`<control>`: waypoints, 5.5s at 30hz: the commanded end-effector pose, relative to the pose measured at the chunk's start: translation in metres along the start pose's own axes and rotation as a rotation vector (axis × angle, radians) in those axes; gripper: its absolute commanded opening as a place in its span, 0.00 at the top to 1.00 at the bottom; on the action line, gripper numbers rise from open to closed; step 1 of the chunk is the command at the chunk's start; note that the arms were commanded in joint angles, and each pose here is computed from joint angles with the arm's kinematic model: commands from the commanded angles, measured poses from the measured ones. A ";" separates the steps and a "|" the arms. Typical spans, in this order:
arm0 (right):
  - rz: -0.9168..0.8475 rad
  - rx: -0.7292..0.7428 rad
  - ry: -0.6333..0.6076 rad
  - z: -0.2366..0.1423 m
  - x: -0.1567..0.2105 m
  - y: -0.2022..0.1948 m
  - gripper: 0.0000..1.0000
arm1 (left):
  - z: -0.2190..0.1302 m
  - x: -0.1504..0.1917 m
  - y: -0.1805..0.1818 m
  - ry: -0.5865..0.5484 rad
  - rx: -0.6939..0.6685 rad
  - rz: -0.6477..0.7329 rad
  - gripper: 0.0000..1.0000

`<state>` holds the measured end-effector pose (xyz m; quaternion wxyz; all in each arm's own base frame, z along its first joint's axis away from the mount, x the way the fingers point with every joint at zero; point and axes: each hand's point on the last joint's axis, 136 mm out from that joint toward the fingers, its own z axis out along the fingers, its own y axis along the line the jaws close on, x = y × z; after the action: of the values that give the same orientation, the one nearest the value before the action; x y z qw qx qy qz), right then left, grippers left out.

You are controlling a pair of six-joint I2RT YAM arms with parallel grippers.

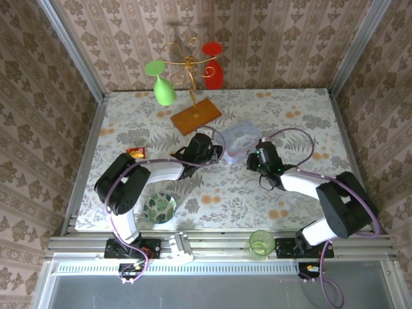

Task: Unlock a padlock with a key

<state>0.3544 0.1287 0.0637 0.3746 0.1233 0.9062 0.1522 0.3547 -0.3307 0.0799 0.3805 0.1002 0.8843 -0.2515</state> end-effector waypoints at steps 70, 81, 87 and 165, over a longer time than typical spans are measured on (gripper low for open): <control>-0.524 0.220 0.140 0.025 0.061 0.011 0.42 | 0.048 0.071 -0.006 0.229 -0.098 0.158 0.61; -0.453 0.265 -0.016 0.036 0.044 0.005 0.60 | 0.051 0.087 0.003 0.251 -0.097 0.129 0.64; -0.348 0.320 -0.093 0.034 0.026 -0.005 0.64 | 0.052 0.098 0.007 0.273 -0.107 0.129 0.64; -0.245 0.487 0.455 -0.048 0.049 -0.059 0.55 | -0.136 0.006 -0.017 -0.046 0.052 0.091 0.57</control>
<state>0.2978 0.0917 0.0387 0.1416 0.0600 0.9856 -0.0702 0.2633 -0.2795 0.1611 0.4080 0.1554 0.8613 -0.2600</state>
